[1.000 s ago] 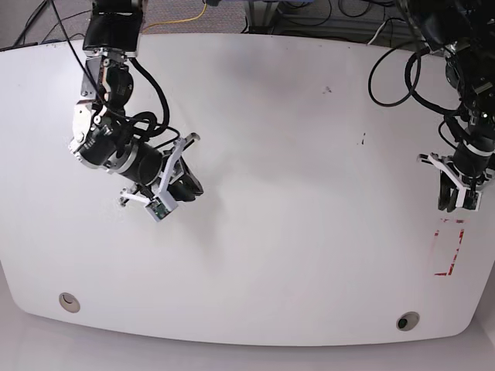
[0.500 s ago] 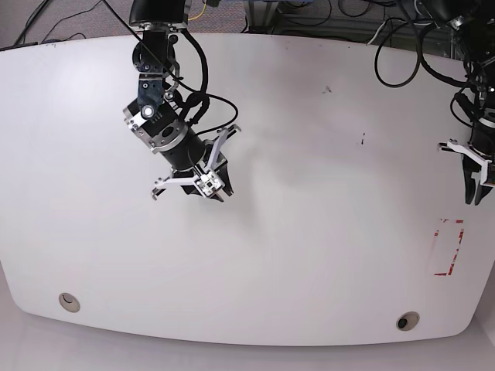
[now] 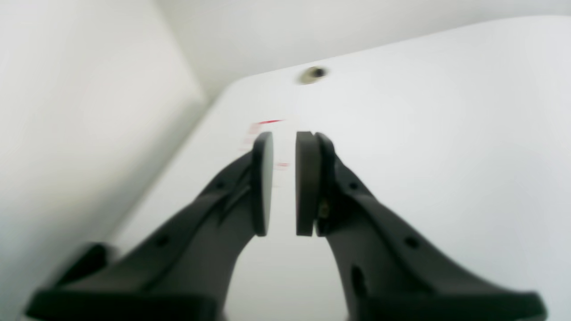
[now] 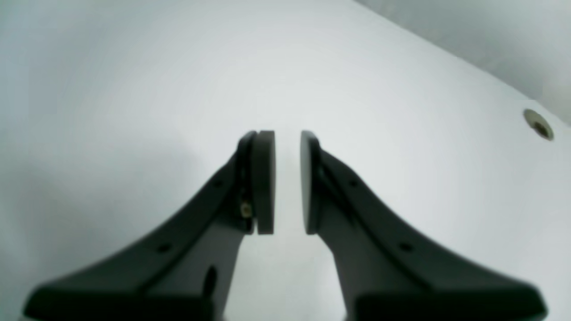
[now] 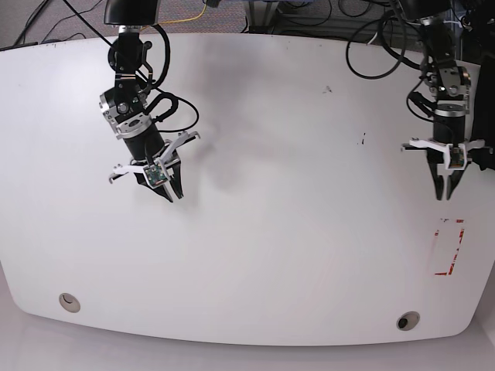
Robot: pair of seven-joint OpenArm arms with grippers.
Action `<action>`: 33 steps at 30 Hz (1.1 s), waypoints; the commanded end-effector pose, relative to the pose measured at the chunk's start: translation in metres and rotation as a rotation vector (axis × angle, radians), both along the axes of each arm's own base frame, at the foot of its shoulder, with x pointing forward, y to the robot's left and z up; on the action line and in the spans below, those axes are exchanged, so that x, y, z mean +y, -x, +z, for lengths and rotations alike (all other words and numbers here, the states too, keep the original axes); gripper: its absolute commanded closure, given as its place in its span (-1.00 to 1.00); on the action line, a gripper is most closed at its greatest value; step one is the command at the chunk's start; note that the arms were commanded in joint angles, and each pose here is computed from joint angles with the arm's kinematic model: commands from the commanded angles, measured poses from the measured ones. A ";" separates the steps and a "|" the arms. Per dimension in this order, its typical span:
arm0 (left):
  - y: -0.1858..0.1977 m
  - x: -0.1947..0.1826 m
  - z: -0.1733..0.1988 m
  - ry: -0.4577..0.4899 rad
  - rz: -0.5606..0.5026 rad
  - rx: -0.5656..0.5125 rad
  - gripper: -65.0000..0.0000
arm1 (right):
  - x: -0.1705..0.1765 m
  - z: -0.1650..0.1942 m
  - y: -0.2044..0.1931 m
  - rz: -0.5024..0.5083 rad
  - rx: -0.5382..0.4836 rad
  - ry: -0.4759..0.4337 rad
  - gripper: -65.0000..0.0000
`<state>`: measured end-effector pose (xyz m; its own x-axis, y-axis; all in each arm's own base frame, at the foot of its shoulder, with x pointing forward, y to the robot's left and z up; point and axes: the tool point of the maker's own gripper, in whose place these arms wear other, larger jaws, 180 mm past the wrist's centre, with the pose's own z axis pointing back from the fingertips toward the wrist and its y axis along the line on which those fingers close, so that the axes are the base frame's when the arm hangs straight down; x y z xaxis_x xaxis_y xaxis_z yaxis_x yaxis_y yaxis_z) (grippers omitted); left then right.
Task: Layout the t-shirt on the table in an organized manner, then fold the t-shirt properly
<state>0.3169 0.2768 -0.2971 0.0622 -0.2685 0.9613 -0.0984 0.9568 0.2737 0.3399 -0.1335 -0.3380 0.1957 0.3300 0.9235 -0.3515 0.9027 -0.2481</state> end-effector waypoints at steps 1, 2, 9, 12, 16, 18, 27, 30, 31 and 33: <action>0.006 -0.018 0.007 0.028 -0.008 -0.043 0.63 | -0.010 0.008 0.005 -0.014 -0.037 -0.028 0.71; 0.011 -0.024 0.003 0.034 -0.014 -0.031 0.63 | -0.014 0.005 0.009 -0.020 -0.029 -0.024 0.71; 0.064 -0.068 -0.017 0.071 -0.089 0.068 0.63 | -0.038 -0.008 0.054 -0.058 0.037 -0.041 0.71; 0.087 -0.082 -0.024 0.087 -0.113 0.114 0.64 | -0.047 -0.013 0.076 -0.076 0.076 -0.061 0.71; 0.121 -0.105 -0.026 0.131 -0.128 0.169 0.64 | -0.059 -0.023 0.108 -0.113 0.140 -0.095 0.71; 0.138 -0.112 -0.027 0.143 -0.131 0.203 0.64 | -0.059 -0.029 0.125 -0.113 0.178 -0.095 0.71; 0.218 -0.115 -0.049 0.161 -0.107 0.416 0.64 | -0.057 -0.050 0.211 -0.097 0.337 -0.107 0.71; 0.247 -0.115 -0.056 0.166 -0.101 0.497 0.65 | -0.054 -0.057 0.239 -0.082 0.410 -0.121 0.71; 0.253 -0.116 -0.057 0.170 -0.101 0.517 0.65 | -0.052 -0.059 0.247 -0.081 0.431 -0.131 0.71; 0.272 -0.116 -0.061 0.174 -0.097 0.569 0.65 | -0.050 -0.062 0.265 -0.082 0.480 -0.156 0.71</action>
<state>0.0546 0.1621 -0.3652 0.5639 -0.1494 0.8122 0.1098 0.9883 0.1056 0.0837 -0.1831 -0.4076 0.6286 0.1941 0.7531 -0.3308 0.9431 0.0330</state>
